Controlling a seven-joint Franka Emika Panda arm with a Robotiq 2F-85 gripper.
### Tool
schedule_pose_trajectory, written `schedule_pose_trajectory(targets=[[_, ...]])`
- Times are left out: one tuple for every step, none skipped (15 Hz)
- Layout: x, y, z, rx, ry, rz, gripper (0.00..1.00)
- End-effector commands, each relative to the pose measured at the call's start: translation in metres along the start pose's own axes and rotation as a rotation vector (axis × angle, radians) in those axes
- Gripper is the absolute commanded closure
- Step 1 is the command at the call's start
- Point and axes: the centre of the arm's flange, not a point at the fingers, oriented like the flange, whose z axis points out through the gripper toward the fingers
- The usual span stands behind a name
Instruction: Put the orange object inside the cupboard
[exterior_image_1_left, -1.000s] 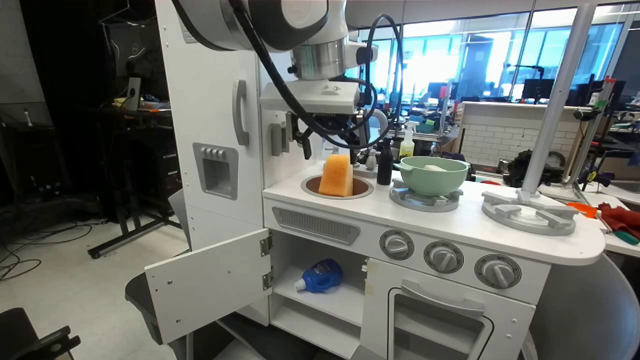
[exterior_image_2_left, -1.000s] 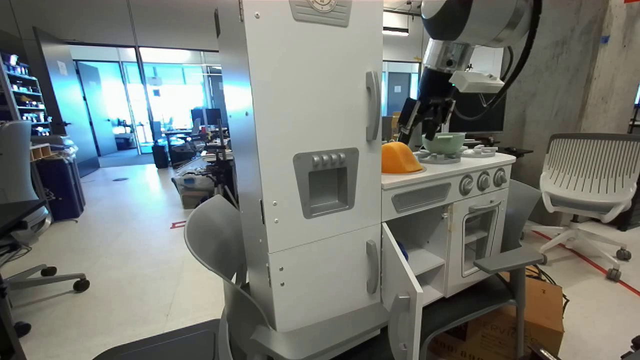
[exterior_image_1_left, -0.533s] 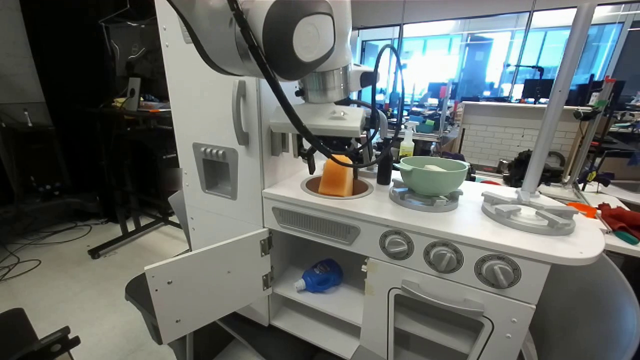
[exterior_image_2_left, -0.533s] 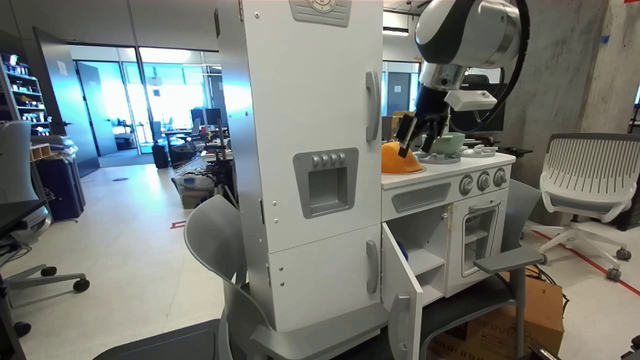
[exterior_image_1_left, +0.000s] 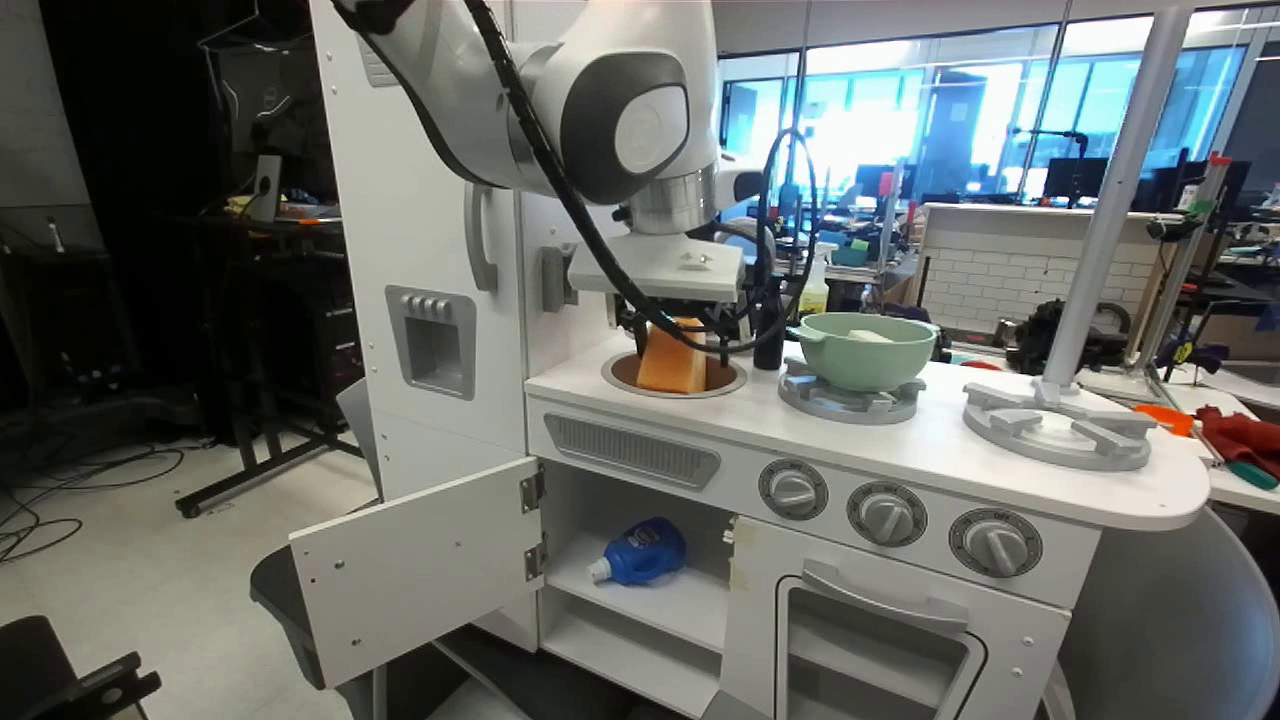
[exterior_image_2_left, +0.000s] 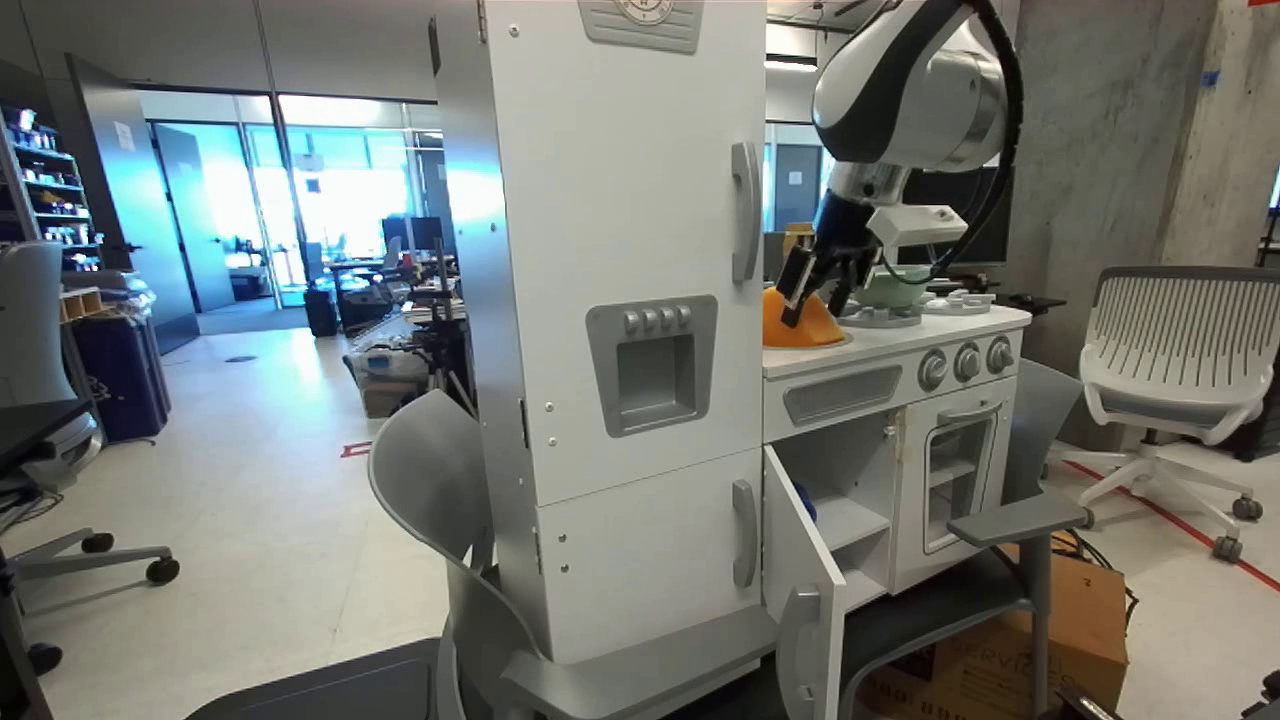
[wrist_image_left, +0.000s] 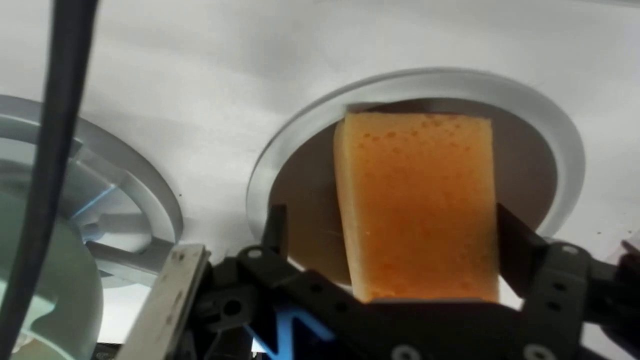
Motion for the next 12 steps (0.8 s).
schedule_pose_trajectory(targets=[[0.014,0.003,0.017,-0.007,0.034,-0.014,0.34],[0.015,0.003,0.019,-0.005,0.035,-0.012,0.42],[0.015,0.002,0.021,-0.004,0.035,-0.011,0.51],[0.016,0.002,0.022,-0.004,0.036,-0.010,0.58],[0.016,0.001,0.021,-0.005,0.037,-0.008,0.66],[0.015,0.001,0.018,-0.010,0.037,-0.007,0.73],[0.014,0.001,0.011,-0.016,0.039,0.005,0.80],[0.012,0.001,0.005,-0.018,0.039,0.008,0.86],[0.006,0.002,-0.006,-0.023,0.036,0.017,0.92],[0.002,0.004,-0.016,-0.026,0.031,0.024,0.98],[-0.005,0.006,-0.027,-0.032,0.026,0.030,0.99],[-0.014,0.009,-0.041,-0.035,0.022,0.041,0.99]])
